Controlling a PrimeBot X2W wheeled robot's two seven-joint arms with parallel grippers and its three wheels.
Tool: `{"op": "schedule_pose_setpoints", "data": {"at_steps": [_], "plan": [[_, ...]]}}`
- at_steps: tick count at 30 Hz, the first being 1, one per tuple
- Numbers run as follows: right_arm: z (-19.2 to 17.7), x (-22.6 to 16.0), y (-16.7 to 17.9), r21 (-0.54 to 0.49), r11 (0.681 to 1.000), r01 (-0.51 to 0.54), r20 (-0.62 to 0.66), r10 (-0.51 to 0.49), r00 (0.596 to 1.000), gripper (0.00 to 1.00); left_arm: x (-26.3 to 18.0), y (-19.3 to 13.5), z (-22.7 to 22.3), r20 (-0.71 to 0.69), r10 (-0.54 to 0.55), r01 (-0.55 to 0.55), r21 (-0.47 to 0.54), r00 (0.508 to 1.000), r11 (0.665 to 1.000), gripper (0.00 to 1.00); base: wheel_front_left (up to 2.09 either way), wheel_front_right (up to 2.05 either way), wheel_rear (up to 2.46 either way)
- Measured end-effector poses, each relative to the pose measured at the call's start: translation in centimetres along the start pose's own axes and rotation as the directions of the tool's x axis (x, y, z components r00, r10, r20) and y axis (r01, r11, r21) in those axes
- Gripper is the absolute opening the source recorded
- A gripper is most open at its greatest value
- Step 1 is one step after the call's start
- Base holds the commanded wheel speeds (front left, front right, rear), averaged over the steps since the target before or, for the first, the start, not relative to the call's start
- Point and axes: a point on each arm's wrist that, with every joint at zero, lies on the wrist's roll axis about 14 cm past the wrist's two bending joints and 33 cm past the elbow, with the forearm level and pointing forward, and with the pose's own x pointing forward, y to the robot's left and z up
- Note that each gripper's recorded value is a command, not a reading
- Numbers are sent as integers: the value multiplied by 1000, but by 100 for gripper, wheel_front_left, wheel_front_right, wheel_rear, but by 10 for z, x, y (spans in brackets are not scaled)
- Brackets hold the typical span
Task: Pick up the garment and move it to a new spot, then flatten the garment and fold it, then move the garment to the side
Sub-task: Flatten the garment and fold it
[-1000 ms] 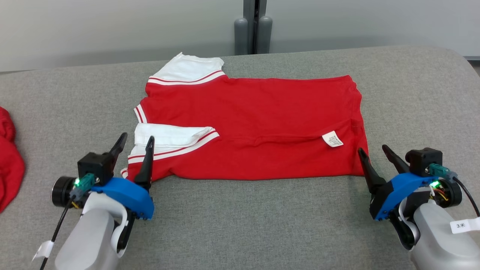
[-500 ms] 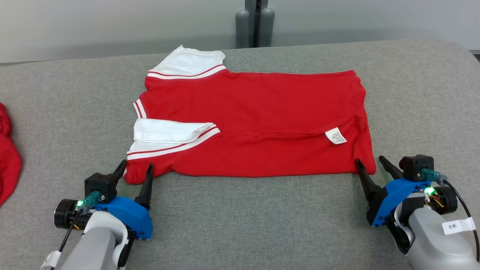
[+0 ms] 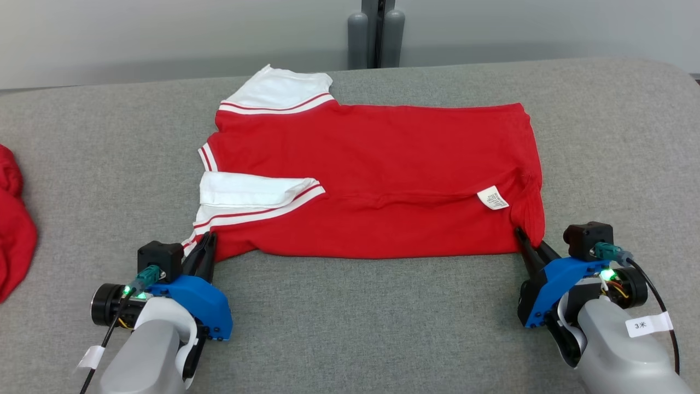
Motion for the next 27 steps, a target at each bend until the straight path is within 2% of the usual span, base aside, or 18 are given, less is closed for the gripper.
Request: {"op": "schedule_pose_setpoints", "data": {"at_steps": [8,14,20,21,22,23,27], "plan": [[17,-18,2,17,1000,-9,83,8,997,0,-24,6,17,84,31,-28,-29,996,999,0,0,0,0],[10,-40,9,44,999,-27,111,21,994,0,-51,3,7,106,42,-36,-53,993,998,0,0,0,0],[4,-48,5,52,998,-21,108,15,994,0,-58,-2,5,115,33,-28,-39,993,999,0,0,0,0],[4,-48,5,54,998,-19,107,14,994,43,-57,-4,6,121,31,-25,-45,992,999,9,0,0,0],[3,-48,4,55,998,-18,106,12,994,100,-56,-6,6,122,29,-23,-48,992,999,62,0,0,0],[2,-48,3,58,998,-14,102,8,995,100,-55,-8,8,126,26,-20,-50,992,999,100,0,0,0],[7,-48,-5,79,997,9,114,-18,993,100,-49,-8,25,171,30,-23,-45,985,999,100,0,0,0]]}}
